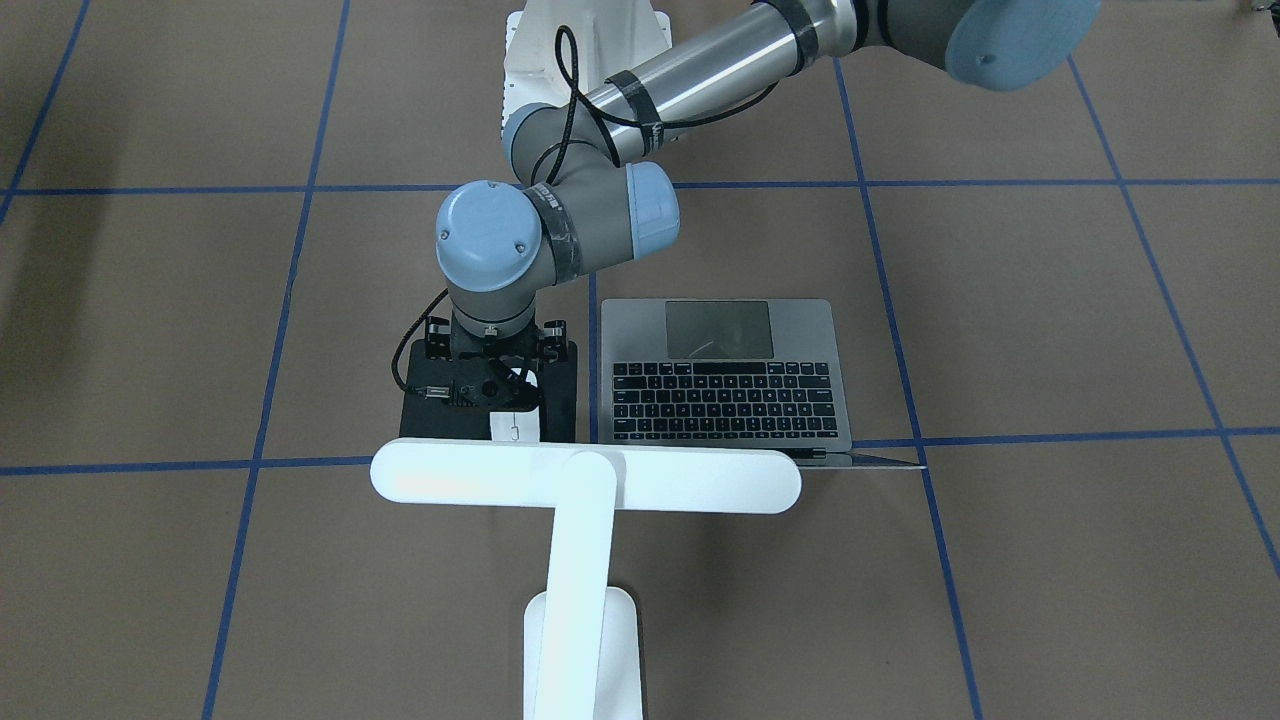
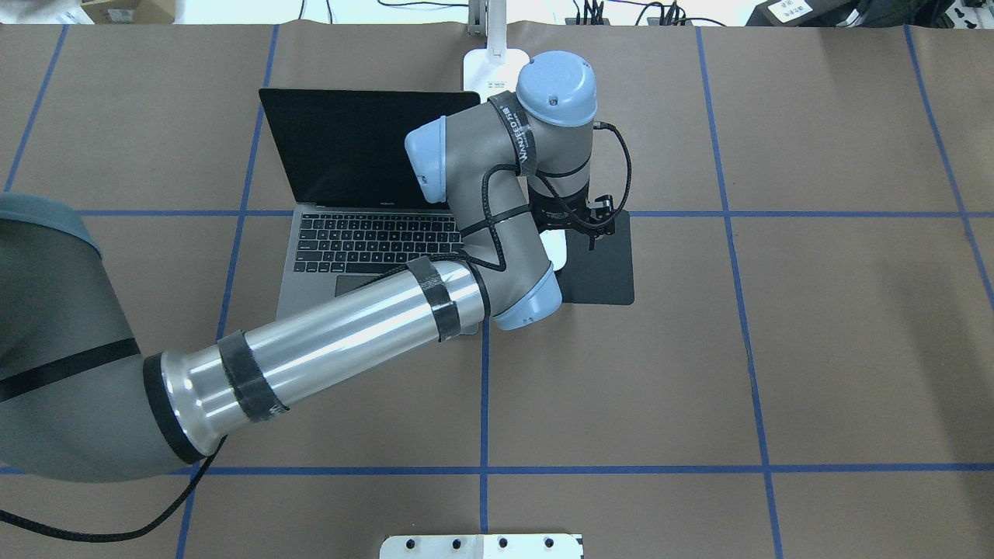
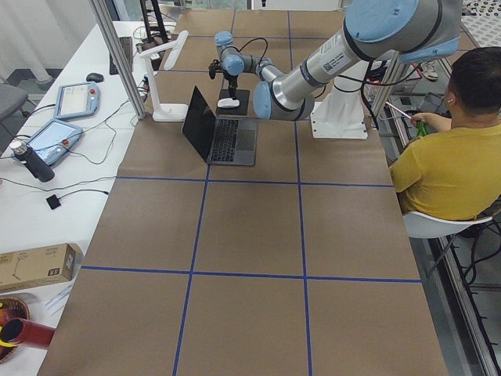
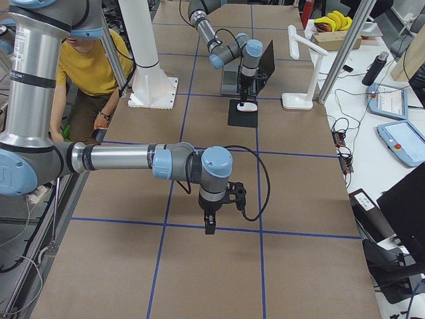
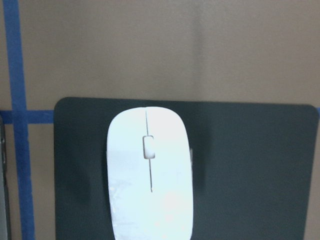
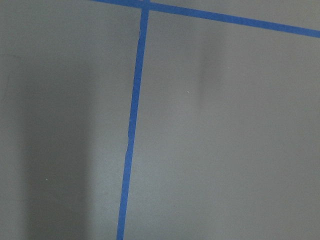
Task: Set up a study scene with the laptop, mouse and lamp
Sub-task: 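Lower the white mouse onto the mouse pad and open the left gripper, then withdraw the left gripper away from the mouse pad out of view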
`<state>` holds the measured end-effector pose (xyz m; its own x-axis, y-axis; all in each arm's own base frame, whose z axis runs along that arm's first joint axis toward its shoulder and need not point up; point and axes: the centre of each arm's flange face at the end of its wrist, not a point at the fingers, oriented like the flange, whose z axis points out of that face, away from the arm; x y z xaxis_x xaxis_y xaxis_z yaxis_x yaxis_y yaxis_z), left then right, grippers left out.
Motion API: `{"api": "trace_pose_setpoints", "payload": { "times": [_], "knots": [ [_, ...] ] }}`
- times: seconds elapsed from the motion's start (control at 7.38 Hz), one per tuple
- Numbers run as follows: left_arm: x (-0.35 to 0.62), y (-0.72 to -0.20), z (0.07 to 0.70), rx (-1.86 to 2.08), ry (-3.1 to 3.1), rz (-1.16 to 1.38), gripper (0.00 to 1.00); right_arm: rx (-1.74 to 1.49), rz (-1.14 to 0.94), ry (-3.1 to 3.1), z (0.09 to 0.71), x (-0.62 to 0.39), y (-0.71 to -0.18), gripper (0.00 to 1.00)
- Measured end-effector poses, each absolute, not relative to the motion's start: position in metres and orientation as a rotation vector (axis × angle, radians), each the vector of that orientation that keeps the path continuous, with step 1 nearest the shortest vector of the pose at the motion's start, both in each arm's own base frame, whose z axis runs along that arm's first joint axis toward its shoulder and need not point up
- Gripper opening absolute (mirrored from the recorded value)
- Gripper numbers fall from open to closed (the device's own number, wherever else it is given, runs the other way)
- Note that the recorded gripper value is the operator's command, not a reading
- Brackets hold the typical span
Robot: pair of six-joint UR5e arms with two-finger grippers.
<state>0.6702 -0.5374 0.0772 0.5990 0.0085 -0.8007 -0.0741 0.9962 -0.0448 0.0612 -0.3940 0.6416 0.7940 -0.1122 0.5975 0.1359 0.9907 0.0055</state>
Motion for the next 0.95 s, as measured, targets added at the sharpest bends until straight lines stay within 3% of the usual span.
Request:
{"api": "trace_pose_setpoints", "payload": {
  "times": [0.41, 0.95],
  "knots": [
    [0.557, -0.498, 0.104, -0.040, 0.936, 0.041, 1.00, -0.038, -0.132, -0.636, 0.642, 0.062, -0.394, 1.00],
    [0.361, -0.439, 0.202, 0.106, 0.895, 0.166, 1.00, -0.018, -0.138, -0.640, 0.635, 0.062, -0.398, 1.00]
  ]
}}
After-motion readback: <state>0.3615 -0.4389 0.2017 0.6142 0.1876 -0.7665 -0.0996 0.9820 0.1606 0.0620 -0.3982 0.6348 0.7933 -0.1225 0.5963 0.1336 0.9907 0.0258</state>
